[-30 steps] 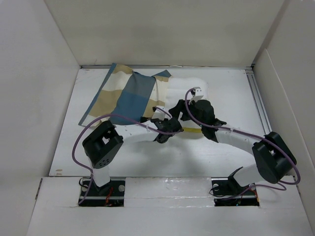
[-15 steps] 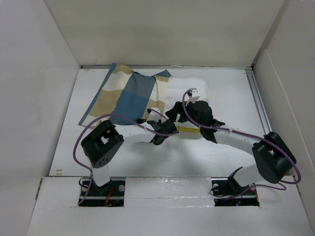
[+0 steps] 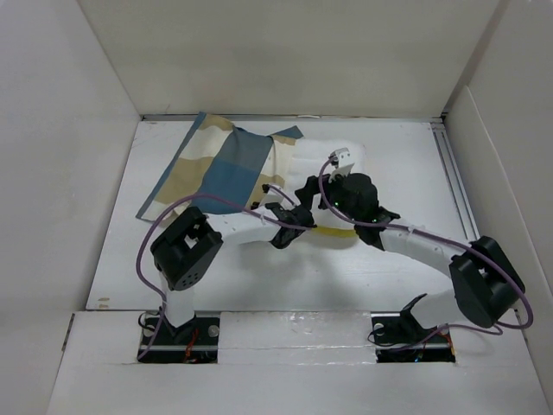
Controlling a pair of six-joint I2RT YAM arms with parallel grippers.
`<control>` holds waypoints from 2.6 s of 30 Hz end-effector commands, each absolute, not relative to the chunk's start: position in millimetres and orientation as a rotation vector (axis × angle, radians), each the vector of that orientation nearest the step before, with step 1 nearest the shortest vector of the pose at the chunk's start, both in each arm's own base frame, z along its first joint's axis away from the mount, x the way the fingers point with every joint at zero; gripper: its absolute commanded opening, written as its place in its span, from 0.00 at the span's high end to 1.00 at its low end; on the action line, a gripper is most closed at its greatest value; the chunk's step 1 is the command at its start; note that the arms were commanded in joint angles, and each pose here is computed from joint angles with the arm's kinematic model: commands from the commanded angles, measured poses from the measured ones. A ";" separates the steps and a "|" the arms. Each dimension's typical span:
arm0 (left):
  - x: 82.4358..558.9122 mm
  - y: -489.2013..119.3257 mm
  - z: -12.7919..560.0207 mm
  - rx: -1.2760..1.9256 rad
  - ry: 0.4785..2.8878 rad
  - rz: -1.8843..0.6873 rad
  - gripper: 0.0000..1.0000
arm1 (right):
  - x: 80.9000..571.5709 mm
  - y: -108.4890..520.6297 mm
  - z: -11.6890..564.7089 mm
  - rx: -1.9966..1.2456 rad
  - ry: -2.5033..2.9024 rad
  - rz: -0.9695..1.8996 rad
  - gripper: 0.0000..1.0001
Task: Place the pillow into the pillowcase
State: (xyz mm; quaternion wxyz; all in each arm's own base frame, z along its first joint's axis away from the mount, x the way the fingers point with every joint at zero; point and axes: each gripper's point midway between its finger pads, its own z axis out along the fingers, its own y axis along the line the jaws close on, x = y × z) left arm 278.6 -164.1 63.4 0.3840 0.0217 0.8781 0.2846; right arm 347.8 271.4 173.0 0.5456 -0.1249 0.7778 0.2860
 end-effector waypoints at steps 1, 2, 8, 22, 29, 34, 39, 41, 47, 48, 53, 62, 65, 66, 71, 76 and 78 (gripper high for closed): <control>296.1 -185.9 152.2 -0.287 2.041 0.476 1.00 | 309.5 311.6 218.2 -0.576 1.687 0.805 0.00; 297.0 -190.7 164.7 -0.260 2.054 0.433 1.00 | 304.2 313.5 213.2 -0.613 1.688 0.821 0.00; 303.4 -212.9 228.8 -0.216 2.123 -0.169 1.00 | 279.4 311.5 230.8 -0.693 1.529 0.886 0.00; 321.3 -212.7 285.4 -0.162 2.079 -0.388 1.00 | 266.9 292.0 284.2 -0.574 1.419 0.666 0.00; 322.5 -212.8 300.3 -0.142 2.064 -0.386 1.00 | 288.7 272.2 290.7 -0.546 1.382 0.400 0.00; 321.5 -215.9 305.1 -0.121 2.071 -0.399 1.00 | 318.5 283.4 279.6 -0.559 1.398 0.248 0.00; 320.7 -214.9 307.5 -0.111 2.071 -0.394 1.00 | 340.0 299.0 277.2 -0.596 1.369 0.162 0.00; 320.1 -214.4 309.7 -0.111 2.071 -0.394 1.00 | 348.1 311.0 278.4 -0.619 1.368 0.157 0.00; 322.7 -209.2 316.1 -0.083 2.075 -0.439 1.00 | 355.4 336.5 279.1 -0.638 1.312 0.216 0.67; 328.5 -210.6 316.9 -0.068 2.069 -0.460 1.00 | 353.0 340.2 292.1 -0.631 1.287 0.250 0.76; 361.2 -229.4 321.7 0.062 2.113 -0.620 1.00 | 316.9 350.8 338.1 -0.639 1.177 0.465 1.00; 374.0 -328.1 332.5 0.323 2.163 -0.929 1.00 | 276.6 338.3 365.3 -0.593 1.094 0.650 1.00; 364.8 -343.7 334.0 0.354 2.159 -0.994 1.00 | 287.6 322.4 366.4 -0.485 1.133 0.605 1.00; 357.1 -345.3 342.4 0.355 2.140 -1.013 1.00 | 292.6 317.5 361.7 -0.470 1.149 0.584 1.00; 314.0 -366.6 361.5 0.415 2.096 -1.017 1.00 | 312.5 290.1 354.4 -0.326 1.188 0.604 1.00; 289.0 -369.9 332.4 0.444 2.152 -1.006 1.00 | 331.9 244.0 364.0 -0.137 1.161 0.679 1.00; 279.6 -369.9 324.3 0.455 2.161 -1.048 1.00 | 334.3 233.7 372.7 -0.070 1.147 0.734 1.00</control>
